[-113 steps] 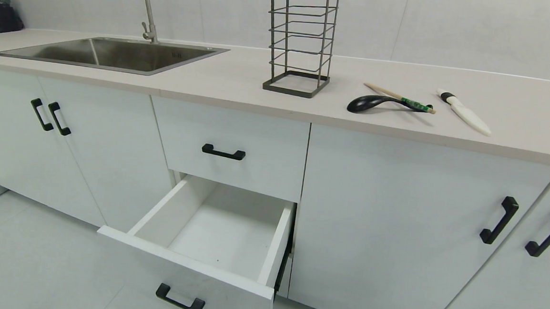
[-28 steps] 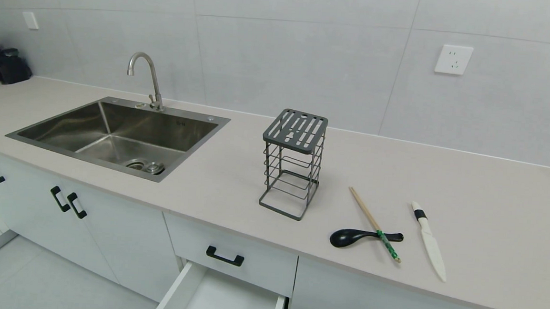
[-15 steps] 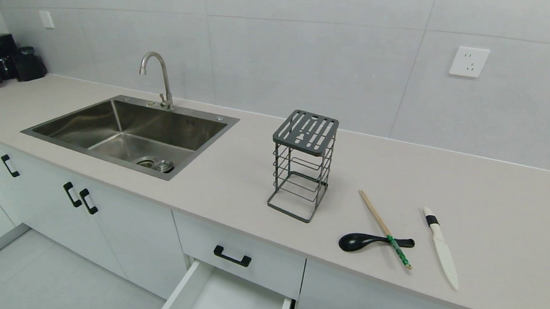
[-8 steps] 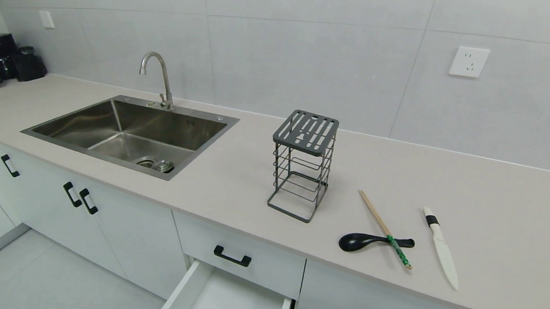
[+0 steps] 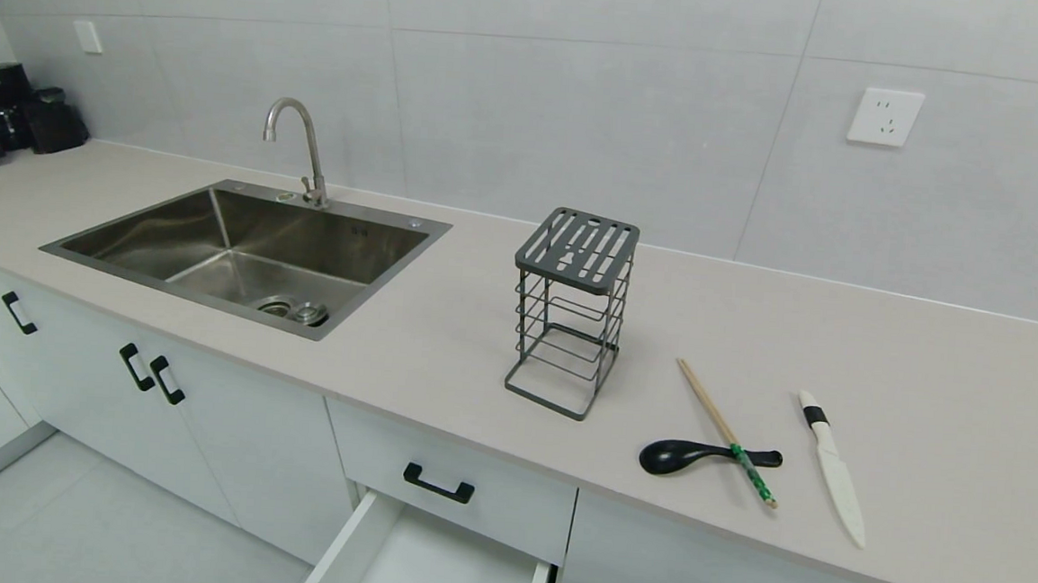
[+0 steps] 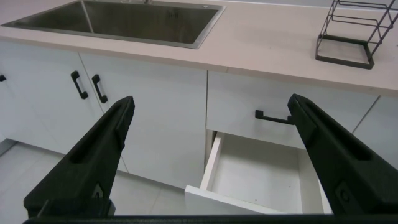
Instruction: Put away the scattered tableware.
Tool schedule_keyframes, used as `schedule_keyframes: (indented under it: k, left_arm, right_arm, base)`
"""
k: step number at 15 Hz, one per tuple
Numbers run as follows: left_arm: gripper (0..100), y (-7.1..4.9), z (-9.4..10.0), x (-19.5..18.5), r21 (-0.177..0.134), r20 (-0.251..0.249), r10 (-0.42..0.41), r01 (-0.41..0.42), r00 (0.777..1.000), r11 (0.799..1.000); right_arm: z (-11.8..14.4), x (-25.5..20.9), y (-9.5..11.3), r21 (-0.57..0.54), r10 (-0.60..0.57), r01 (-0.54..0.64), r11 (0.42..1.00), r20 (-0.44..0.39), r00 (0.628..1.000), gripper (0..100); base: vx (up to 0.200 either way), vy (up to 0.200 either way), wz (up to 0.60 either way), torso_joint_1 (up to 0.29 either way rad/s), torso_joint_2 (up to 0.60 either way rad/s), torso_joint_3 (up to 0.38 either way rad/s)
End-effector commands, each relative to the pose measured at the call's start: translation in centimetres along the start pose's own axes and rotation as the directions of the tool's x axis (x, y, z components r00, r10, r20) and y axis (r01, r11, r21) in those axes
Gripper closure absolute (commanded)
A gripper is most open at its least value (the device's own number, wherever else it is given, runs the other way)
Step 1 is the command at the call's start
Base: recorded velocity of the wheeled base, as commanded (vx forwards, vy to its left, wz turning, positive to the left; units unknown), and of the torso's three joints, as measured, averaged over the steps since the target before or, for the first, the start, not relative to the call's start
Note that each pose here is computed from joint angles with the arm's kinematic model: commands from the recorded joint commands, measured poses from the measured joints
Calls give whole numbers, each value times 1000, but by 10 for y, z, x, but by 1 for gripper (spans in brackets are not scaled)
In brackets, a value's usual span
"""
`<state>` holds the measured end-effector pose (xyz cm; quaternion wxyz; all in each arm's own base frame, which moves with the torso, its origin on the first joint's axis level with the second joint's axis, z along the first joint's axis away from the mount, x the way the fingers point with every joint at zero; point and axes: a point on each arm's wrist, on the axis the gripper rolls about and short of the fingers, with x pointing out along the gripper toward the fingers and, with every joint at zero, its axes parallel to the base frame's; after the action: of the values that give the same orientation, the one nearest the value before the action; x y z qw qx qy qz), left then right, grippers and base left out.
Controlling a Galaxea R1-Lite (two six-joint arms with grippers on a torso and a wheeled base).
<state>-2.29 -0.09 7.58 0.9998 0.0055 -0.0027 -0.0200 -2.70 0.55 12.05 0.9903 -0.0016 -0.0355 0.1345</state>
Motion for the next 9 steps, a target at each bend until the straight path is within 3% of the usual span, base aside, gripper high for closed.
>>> schedule_keyframes:
  k: [1,5,9]
  left_arm:
    - [0,0,0,0,0,-1,0,0,1000,1000]
    - [0,0,0,0,0,-1,0,0,1000,1000]
    - [0,0,0,0,0,-1,0,0,1000,1000]
  right_arm:
    - [40,19,-3,32,115,-112,993,-137,984,0]
    - [43,70,-11,96,222,-201,975,-383,897,0]
    - [33,108,-16,117,239,-210,971,-552,799,0]
  base:
    - [0,0,0,0,0,0]
    - [0,0,0,0,0,0]
    - [0,0,0,0,0,0]
